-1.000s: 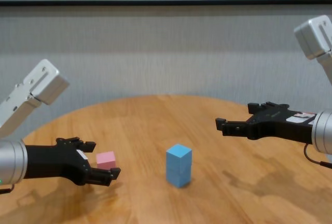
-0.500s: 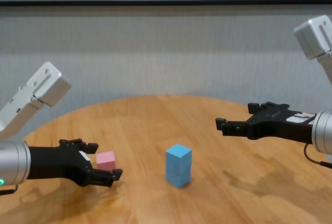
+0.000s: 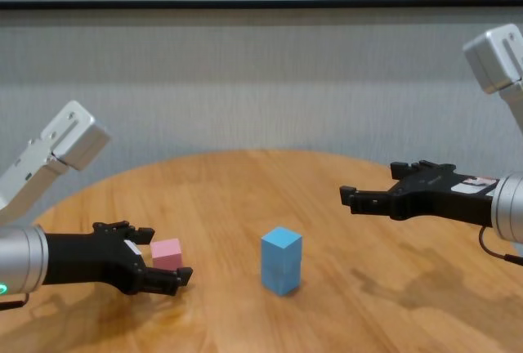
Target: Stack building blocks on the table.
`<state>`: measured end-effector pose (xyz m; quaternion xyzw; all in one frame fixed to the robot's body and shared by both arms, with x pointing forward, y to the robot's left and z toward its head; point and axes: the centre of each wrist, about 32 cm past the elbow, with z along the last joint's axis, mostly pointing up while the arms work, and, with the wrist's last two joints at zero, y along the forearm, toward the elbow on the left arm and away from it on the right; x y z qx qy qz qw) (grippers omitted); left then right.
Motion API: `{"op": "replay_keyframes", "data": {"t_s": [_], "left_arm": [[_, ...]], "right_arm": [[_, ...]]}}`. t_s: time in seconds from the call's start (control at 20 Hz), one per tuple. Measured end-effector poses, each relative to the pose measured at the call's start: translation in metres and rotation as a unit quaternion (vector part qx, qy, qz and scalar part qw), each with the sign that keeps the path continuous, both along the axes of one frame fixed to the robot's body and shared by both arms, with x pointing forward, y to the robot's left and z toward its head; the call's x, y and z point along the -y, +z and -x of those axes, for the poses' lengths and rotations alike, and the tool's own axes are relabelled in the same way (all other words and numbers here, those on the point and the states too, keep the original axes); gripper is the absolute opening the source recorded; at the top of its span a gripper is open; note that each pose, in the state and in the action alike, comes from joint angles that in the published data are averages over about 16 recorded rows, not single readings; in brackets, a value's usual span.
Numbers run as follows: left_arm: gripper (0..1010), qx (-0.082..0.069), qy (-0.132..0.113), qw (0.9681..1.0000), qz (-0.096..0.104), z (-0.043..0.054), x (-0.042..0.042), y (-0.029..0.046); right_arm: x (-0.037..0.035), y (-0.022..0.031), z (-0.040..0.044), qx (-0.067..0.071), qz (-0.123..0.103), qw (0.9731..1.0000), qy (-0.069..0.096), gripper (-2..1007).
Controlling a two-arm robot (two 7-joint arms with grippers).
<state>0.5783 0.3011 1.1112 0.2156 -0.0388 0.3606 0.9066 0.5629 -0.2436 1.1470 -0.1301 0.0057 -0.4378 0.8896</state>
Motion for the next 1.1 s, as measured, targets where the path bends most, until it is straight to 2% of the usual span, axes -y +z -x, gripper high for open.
{"op": "replay_keyframes", "data": {"t_s": [0.7, 1.1], "left_arm": [[993, -0.006, -0.003, 1.0, 0.003, -0.0035, 0.0018, -0.0044], [886, -0.008, -0.002, 1.0, 0.006, -0.0043, 0.0014, -0.0054]], "right_arm": [[0.0, 0.0, 0.0, 0.0, 0.0, 1.0, 0.0, 1005], [0.0, 0.0, 0.0, 0.0, 0.0, 1.0, 0.0, 1005]]}}
